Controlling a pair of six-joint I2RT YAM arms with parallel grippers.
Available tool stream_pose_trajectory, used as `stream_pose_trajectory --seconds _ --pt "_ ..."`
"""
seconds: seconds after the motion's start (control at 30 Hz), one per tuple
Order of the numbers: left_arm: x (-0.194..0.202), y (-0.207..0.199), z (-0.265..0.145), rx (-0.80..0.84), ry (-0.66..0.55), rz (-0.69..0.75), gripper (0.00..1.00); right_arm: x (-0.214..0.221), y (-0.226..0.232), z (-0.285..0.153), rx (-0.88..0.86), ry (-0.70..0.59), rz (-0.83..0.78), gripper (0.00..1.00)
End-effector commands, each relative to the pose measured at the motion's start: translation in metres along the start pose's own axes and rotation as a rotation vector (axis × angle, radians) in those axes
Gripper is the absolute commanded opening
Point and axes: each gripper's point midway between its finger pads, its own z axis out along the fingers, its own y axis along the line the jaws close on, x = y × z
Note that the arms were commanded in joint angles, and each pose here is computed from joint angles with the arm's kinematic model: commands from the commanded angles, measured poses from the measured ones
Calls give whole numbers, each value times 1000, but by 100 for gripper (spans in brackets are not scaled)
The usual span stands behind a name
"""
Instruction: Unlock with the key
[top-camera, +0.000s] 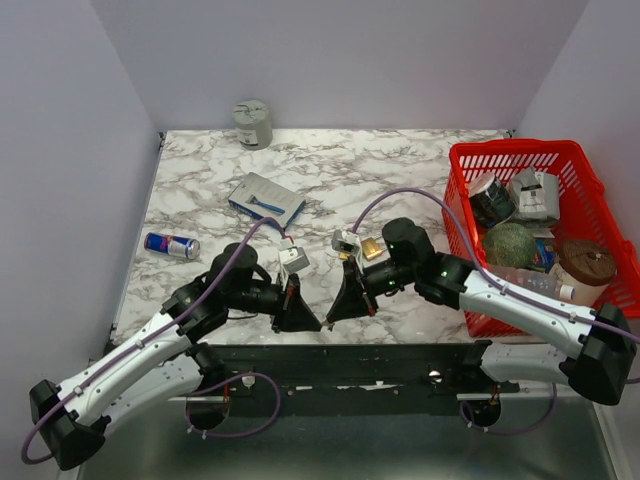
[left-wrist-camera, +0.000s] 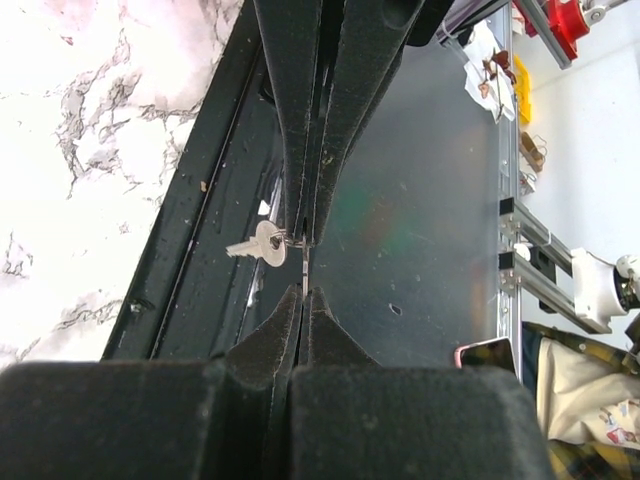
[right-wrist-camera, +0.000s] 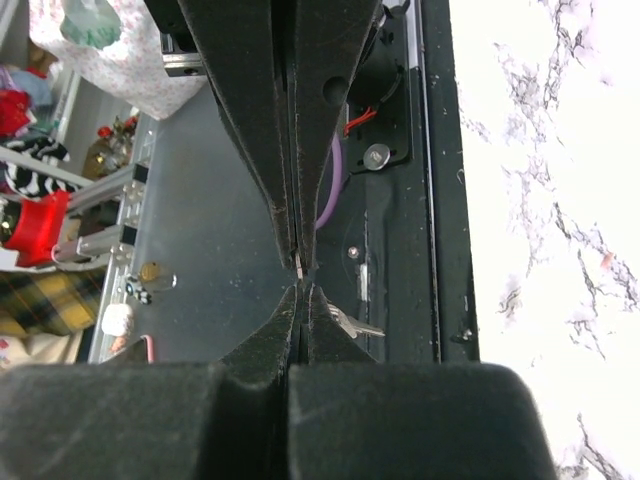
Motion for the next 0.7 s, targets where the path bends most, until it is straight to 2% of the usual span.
stream_pose_trajectory --seconds 0.0,0.03,0.07,0.13,0.17,0.2,0.23,0.3,0.33,0.5,0.6,0.67 --pt "-26 -1 -4 -44 -107 71 7 0 4 1 -3 -37 29 1" --pt "-31 -1 -7 -65 -141 88 22 -8 1 1 20 -75 19 1" --pt "-38 7 -10 -115 -185 91 54 -10 1 2 24 -96 55 1" --pt "-53 1 -20 -131 -283 147 69 -23 3 1 30 -170 40 1" --pt "-54 2 -21 -140 -310 144 81 -27 3 -1 33 -199 64 1" --pt "-65 3 -26 -161 -374 160 82 -21 -1 0 45 -213 86 1" --pt "-69 -1 -31 -156 -417 173 83 -38 1 -5 55 -299 45 1" --pt "-78 7 -36 -192 -508 137 84 -36 -3 -7 69 -357 82 1" --pt "-83 5 -40 -190 -556 128 84 -51 0 -14 80 -438 50 1" --pt "-102 2 -51 -118 -778 73 79 -75 -3 -32 137 -618 33 1" --pt "-110 0 -52 -67 -853 43 76 -93 -1 -42 151 -712 20 1" --pt "-113 1 -48 -42 -857 17 74 -102 -6 -46 178 -760 36 1"
